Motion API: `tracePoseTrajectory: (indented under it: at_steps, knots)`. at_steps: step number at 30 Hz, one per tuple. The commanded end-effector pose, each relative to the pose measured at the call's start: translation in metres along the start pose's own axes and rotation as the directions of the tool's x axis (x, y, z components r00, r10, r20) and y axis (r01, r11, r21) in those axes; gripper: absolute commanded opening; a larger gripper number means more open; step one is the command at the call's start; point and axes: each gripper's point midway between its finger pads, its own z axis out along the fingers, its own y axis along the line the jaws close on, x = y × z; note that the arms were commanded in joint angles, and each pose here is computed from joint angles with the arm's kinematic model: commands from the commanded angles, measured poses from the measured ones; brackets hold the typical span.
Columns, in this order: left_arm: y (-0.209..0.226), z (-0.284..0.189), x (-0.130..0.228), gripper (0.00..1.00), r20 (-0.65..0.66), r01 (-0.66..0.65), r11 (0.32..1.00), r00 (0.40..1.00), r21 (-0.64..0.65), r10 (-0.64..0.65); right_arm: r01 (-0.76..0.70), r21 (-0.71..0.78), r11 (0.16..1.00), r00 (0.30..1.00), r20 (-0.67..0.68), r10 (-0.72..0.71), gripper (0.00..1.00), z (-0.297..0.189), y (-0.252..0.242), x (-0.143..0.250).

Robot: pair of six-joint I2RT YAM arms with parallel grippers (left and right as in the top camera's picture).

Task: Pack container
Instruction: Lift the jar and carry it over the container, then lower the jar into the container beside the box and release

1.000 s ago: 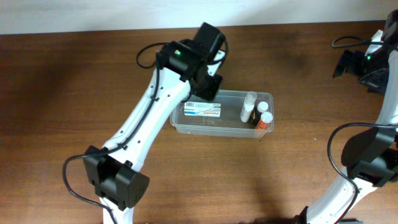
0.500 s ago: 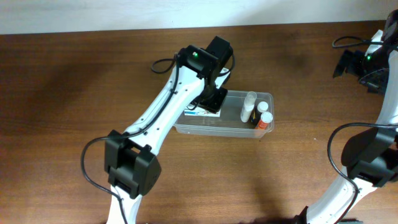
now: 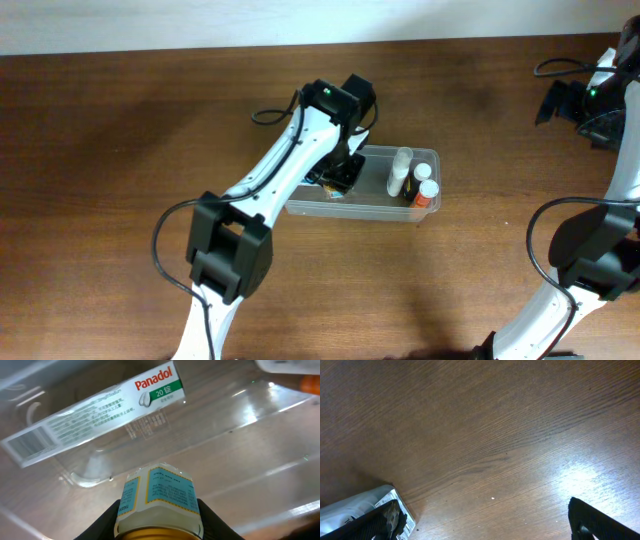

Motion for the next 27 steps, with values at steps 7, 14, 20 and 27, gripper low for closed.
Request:
tracePoseTrajectory:
  at_steps: [7, 14, 20, 27]
  knots:
    - [-0.0040, 0.0169, -0.0002, 0.34, -0.038, 0.007, 1.000, 0.999, 0.013, -0.006, -0.008, -0.006, 1.000, 0.999, 0.034, 0.008, 0.98, -0.0114, 0.0023, -0.0031]
    - [-0.0040, 0.0169, -0.0003, 0.35, -0.038, 0.007, 1.000, 0.999, 0.013, -0.006, -0.008, -0.006, 1.000, 0.999, 0.034, 0.008, 0.98, -0.0114, 0.0022, -0.0030]
    - [-0.0041, 0.0169, -0.0002, 0.35, -0.038, 0.007, 1.000, 0.999, 0.013, -0.006, -0.008, -0.006, 1.000, 0.999, 0.034, 0.008, 0.98, -0.0114, 0.0022, -0.0030]
    - [-0.0040, 0.0170, 0.0005, 0.35, -0.042, 0.008, 1.000, 0.999, 0.013, -0.007, -0.008, -0.006, 1.000, 0.999, 0.034, 0.008, 0.98, -0.0114, 0.0023, -0.0031]
